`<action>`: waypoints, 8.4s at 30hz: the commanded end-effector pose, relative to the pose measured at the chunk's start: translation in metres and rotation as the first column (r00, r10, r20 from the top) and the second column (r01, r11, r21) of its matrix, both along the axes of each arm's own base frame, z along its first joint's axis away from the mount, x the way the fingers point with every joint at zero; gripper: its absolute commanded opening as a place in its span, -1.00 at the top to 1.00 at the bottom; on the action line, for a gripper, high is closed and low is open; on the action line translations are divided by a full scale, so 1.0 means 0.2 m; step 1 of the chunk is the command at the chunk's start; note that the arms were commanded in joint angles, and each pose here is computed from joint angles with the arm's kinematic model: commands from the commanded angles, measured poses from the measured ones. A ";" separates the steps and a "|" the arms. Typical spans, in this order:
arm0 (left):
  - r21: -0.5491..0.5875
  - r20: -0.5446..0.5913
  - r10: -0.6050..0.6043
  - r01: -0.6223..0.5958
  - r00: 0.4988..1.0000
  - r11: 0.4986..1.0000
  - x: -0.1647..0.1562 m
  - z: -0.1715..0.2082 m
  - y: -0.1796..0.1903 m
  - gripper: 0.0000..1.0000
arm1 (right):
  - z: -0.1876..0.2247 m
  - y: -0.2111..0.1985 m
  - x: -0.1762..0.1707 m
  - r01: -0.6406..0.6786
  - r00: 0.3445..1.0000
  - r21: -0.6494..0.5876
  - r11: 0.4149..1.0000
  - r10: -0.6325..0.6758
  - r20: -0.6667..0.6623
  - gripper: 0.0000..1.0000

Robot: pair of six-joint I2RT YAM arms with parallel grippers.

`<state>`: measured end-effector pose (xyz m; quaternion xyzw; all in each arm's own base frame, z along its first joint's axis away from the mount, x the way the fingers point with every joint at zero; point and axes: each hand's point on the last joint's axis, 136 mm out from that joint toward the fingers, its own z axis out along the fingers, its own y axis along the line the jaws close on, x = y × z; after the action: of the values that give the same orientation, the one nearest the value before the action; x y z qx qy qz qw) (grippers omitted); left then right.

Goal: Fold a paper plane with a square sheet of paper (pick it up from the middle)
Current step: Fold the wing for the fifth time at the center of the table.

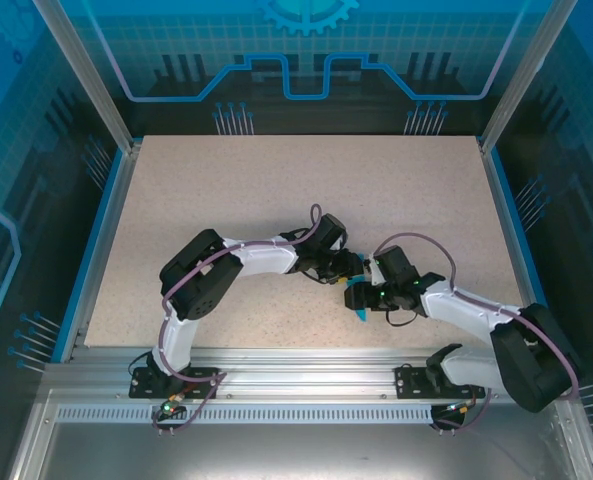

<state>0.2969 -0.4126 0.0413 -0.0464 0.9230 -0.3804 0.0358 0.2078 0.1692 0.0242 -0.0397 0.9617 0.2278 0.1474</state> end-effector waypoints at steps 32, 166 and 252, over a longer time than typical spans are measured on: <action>-0.034 0.016 0.004 -0.004 1.000 0.999 0.00 0.13 0.00 0.15 | -0.03 -0.02 0.03 0.008 1.000 -0.128 0.992 -0.005 0.019 0.37; -0.047 0.040 0.000 0.002 0.999 0.999 0.02 0.25 0.13 0.25 | -0.02 0.07 0.04 0.060 0.998 0.297 0.953 -0.047 -0.052 0.97; 0.049 -0.037 -0.090 0.092 0.995 0.995 -0.02 -0.10 0.05 0.41 | 0.09 0.03 0.02 0.196 0.956 0.352 0.915 -0.099 -0.277 0.93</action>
<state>0.2942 -0.4042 0.0244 -0.0173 0.9306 -0.3655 0.0083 0.2050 0.1677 0.0321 0.0951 0.9240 0.3670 0.0496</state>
